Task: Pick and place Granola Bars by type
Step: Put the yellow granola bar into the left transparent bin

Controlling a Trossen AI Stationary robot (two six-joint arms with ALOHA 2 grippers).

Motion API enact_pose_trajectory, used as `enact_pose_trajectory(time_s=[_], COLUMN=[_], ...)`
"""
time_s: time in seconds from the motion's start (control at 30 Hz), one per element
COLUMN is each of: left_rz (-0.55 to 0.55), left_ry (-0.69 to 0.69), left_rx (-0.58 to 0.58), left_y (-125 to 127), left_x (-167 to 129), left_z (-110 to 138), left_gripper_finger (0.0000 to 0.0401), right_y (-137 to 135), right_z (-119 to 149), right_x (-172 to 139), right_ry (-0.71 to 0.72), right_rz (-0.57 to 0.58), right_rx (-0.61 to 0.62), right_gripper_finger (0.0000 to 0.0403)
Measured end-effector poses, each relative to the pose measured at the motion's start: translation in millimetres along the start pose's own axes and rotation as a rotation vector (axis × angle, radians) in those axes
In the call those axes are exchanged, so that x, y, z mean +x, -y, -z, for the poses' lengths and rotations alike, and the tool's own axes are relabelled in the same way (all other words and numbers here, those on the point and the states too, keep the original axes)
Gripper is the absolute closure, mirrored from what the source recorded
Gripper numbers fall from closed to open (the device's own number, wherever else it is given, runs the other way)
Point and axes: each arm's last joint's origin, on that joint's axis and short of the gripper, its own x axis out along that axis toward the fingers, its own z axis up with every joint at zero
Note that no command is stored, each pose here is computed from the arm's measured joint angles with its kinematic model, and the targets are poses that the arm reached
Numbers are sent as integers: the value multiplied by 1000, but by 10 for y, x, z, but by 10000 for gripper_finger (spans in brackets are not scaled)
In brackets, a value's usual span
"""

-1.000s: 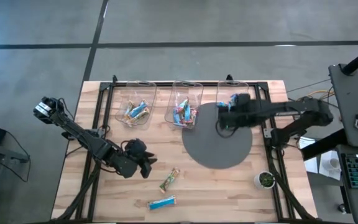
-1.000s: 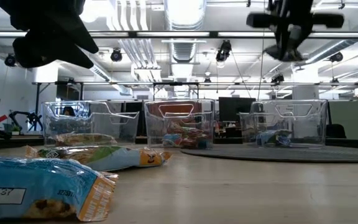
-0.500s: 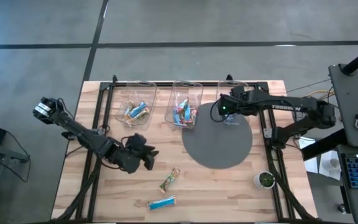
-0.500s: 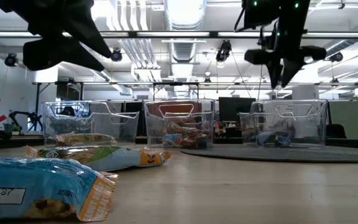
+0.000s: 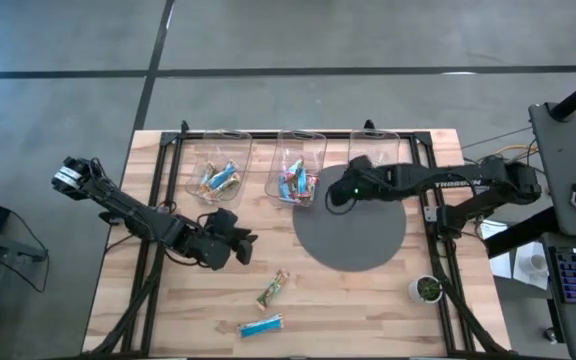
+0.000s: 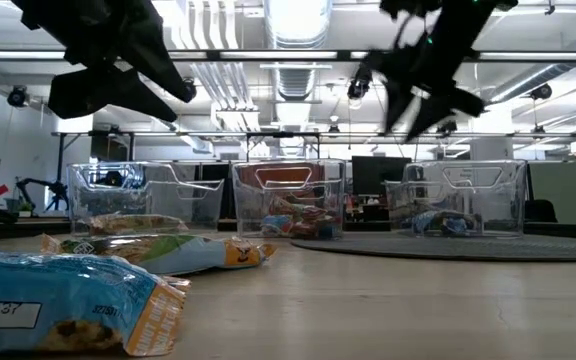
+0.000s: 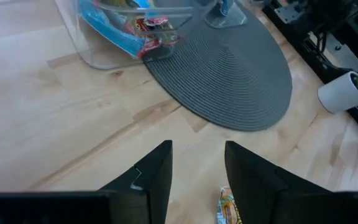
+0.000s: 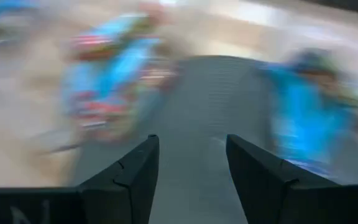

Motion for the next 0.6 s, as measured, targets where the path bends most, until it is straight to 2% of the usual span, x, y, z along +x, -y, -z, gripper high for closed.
enact_pose_trajectory(time_s=[0.13, 0.23, 0.43, 0.6], left_rz=[6, 11, 25, 67], left_ry=[-51, -77, -117, -219], left_rx=[-12, 7, 48, 67], left_y=[-12, -18, -19, -9], left_x=[32, 46, 53, 48], left_z=[-24, -34, -32, -3], left_gripper_finger=[271, 271, 271, 271], right_y=[-327, -547, -826, -1014], right_z=[173, 346, 713, 956], right_x=[-85, -132, -66, 72], right_ry=[20, 19, 1, -167], right_rz=[-277, -423, -524, -649], right_rx=[-104, -191, -286, -190], right_gripper_finger=[227, 231, 234, 232])
